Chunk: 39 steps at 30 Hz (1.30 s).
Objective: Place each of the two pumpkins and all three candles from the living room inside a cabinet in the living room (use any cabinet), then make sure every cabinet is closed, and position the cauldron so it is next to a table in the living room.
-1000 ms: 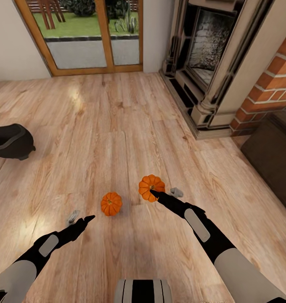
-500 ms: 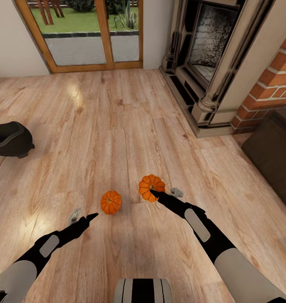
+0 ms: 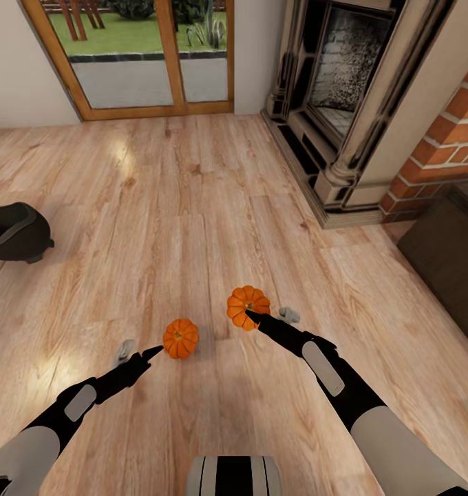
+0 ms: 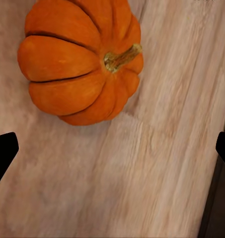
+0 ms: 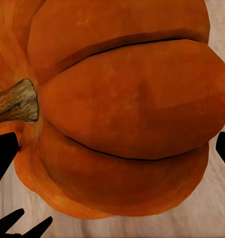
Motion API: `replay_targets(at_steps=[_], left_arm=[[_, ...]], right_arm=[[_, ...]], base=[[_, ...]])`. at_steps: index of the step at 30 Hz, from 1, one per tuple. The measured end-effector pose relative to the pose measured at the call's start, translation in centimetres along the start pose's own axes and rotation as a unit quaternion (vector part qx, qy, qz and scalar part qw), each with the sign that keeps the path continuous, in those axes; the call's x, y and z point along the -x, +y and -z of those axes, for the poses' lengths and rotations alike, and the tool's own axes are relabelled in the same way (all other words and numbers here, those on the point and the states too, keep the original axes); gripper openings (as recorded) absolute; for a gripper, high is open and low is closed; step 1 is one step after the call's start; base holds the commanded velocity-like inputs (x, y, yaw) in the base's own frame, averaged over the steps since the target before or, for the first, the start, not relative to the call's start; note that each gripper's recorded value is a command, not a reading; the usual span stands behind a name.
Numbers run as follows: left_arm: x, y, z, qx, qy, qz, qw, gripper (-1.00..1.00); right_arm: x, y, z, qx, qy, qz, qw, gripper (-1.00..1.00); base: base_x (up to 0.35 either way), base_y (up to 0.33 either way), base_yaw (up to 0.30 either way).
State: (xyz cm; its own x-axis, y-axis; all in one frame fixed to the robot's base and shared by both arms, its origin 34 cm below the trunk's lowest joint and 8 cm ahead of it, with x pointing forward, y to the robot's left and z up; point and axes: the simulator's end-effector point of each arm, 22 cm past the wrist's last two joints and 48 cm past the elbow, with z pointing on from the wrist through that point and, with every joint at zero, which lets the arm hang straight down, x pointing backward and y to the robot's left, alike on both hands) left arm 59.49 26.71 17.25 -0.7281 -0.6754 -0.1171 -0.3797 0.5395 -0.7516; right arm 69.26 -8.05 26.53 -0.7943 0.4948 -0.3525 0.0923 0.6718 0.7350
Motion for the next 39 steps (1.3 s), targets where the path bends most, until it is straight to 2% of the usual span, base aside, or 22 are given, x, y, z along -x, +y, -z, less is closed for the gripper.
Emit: replay_targets(at_steps=[15,28,39], left_arm=[[0.0,0.1,0.0,0.003,-0.001,0.0,1.0,1.0],[0.1,0.1,-0.1,0.004,-0.002,0.0,1.0,1.0],[-1.3,2.4,-0.8,0.017,0.011,0.01,0.9997,1.0]], right_arm=[[0.1,-0.3,0.1,-0.002,0.0,0.002,1.0,-1.0],[0.1,-0.3,0.1,-0.002,0.0,0.002,1.0,-1.0],[-1.7,-2.6,-0.8,-0.015,0.016,-0.009,0.9997,-1.0]], base=[[0.111,0.076,0.0],[0.016,0.012,0.0],[0.0,0.0,0.0]])
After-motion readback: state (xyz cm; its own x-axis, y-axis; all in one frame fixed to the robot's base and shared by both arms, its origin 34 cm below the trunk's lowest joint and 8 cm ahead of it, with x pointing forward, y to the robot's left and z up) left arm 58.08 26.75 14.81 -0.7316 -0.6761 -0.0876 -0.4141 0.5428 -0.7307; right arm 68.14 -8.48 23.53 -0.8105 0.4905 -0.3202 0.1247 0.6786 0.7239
